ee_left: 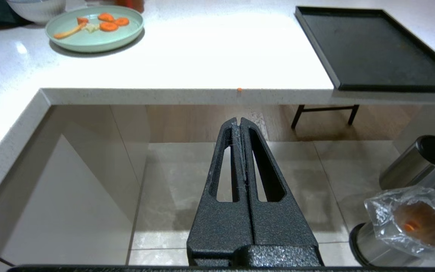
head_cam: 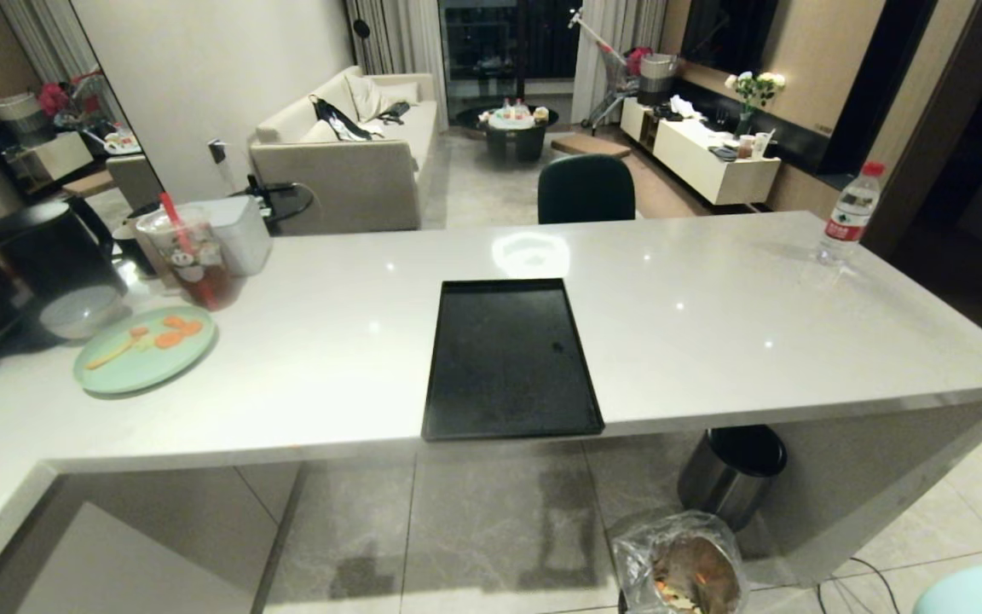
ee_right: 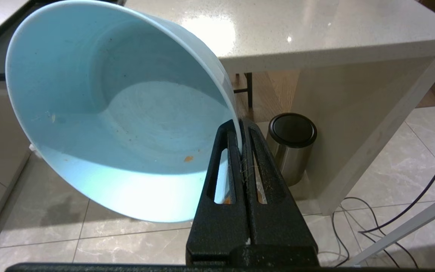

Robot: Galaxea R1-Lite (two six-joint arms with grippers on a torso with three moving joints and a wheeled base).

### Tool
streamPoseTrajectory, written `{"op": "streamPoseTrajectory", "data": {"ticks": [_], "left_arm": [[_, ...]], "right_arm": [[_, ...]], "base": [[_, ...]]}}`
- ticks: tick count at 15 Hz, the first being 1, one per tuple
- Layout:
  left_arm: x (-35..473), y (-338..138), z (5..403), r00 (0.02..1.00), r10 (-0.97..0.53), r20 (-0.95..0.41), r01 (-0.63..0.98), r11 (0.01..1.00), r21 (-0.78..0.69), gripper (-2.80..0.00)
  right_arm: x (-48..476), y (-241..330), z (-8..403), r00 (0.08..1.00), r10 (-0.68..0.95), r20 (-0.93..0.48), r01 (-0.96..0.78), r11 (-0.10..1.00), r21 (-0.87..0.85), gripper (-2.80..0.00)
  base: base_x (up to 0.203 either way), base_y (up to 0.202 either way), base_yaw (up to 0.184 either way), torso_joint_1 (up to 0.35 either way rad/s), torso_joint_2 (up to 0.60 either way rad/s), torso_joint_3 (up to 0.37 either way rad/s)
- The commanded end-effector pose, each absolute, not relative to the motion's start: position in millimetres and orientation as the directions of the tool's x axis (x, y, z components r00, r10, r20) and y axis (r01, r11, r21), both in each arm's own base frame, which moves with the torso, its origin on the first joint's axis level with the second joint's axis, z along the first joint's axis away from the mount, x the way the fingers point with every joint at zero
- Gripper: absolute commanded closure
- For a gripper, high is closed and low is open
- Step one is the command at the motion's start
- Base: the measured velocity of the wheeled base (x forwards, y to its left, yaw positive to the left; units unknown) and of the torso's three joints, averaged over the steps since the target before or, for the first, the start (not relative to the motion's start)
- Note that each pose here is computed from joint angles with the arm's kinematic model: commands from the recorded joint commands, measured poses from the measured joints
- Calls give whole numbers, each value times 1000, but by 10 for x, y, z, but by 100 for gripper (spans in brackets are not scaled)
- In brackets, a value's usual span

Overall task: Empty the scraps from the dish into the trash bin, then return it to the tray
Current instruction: Put the bowl back to the table

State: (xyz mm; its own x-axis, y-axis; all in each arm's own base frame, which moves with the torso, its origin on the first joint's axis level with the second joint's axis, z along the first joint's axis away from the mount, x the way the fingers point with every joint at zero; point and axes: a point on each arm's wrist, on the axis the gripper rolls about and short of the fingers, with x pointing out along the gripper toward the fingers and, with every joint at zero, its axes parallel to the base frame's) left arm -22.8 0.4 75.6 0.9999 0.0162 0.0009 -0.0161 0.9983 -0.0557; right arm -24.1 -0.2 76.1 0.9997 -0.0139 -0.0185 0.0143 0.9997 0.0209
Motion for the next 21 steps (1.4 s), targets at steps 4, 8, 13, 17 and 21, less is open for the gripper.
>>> {"op": "streamPoseTrajectory", "data": {"ticks": [4,8,13,17,21], "left_arm": [[-227,4,757,1000,17,0,-17,998,-57,0],[-227,4,757,1000,15,0,-15,998,-57,0],[-227,4,757,1000,17,0,-17,998,-57,0],[-227,4,757,1000,17,0,-17,998,-55,0],[-227,4,757,1000,17,0,-17,998,-55,0]], "right_arm": [[-240,-2,761,1000,-14,-20,14,1000,22,0],[-241,-1,764,1000,-13,-20,13,1000,27,0],[-241,-1,764,1000,-12,-20,13,1000,27,0],[-241,-2,764,1000,-14,-20,14,1000,27,0],[-241,-1,764,1000,-12,-20,13,1000,27,0]], "base": [[0,0,0,144,-349,-201],[0,0,0,29,-70,-39],[0,0,0,0,0,0],[18,0,0,-1,0,1],[187,0,2,3,1,1]]}}
